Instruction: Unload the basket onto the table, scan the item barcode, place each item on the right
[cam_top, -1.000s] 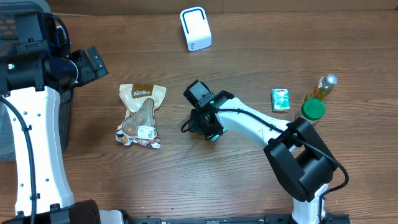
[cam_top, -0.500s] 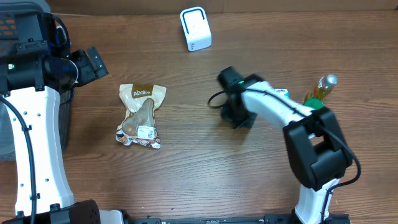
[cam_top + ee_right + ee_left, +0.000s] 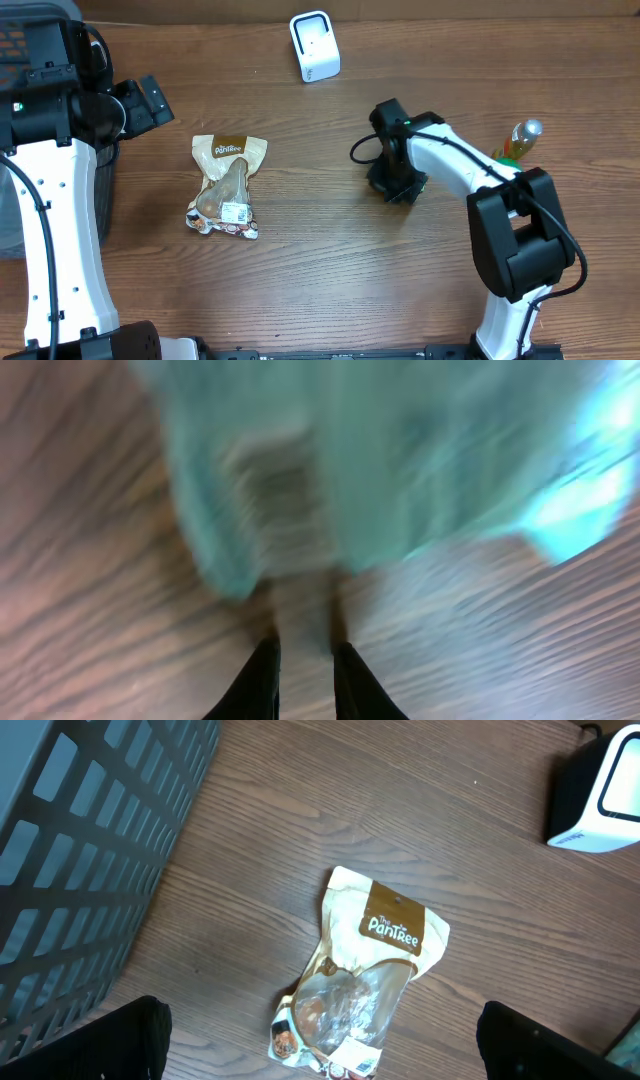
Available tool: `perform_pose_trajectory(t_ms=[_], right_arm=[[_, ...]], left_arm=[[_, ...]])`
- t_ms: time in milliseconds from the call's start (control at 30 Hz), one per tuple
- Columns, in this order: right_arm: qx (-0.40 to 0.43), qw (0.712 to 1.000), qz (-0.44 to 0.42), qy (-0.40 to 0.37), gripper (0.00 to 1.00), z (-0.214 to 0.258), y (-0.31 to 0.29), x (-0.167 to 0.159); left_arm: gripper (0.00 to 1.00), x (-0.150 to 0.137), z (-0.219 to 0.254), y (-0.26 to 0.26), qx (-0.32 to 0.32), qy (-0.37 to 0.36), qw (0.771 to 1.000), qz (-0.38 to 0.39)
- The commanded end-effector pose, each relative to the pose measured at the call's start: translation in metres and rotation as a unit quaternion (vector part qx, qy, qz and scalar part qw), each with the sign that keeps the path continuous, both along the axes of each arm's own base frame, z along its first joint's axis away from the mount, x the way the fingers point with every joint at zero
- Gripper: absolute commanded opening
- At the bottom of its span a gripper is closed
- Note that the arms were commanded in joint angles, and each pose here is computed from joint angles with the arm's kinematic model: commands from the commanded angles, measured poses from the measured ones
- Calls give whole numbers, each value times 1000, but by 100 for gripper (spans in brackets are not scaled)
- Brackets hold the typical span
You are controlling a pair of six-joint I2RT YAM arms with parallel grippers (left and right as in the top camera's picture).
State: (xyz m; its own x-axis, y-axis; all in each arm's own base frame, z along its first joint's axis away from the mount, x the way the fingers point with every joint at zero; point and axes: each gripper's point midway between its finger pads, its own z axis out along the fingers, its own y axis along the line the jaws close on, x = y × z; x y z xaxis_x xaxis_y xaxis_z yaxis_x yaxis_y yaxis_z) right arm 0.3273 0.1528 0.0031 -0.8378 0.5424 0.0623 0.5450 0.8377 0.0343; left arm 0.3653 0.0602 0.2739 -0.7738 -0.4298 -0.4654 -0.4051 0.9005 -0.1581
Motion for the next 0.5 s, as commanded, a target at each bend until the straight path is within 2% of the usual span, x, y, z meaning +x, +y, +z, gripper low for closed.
perform_pose_trajectory(t_ms=[0, 267, 367, 467], right_arm=[[23, 999, 32, -1, 16, 0, 30, -9], [72, 987, 114, -90, 26, 6, 107, -1], [81, 981, 129, -124, 28, 10, 125, 5], [81, 976, 132, -151, 35, 13, 132, 13]], left_arm=[[100, 1, 2, -1, 3, -2, 1000, -6], [100, 1, 2, -1, 3, -2, 1000, -6], [100, 1, 2, -1, 3, -2, 1000, -6], [100, 1, 2, -1, 3, -2, 1000, -6]])
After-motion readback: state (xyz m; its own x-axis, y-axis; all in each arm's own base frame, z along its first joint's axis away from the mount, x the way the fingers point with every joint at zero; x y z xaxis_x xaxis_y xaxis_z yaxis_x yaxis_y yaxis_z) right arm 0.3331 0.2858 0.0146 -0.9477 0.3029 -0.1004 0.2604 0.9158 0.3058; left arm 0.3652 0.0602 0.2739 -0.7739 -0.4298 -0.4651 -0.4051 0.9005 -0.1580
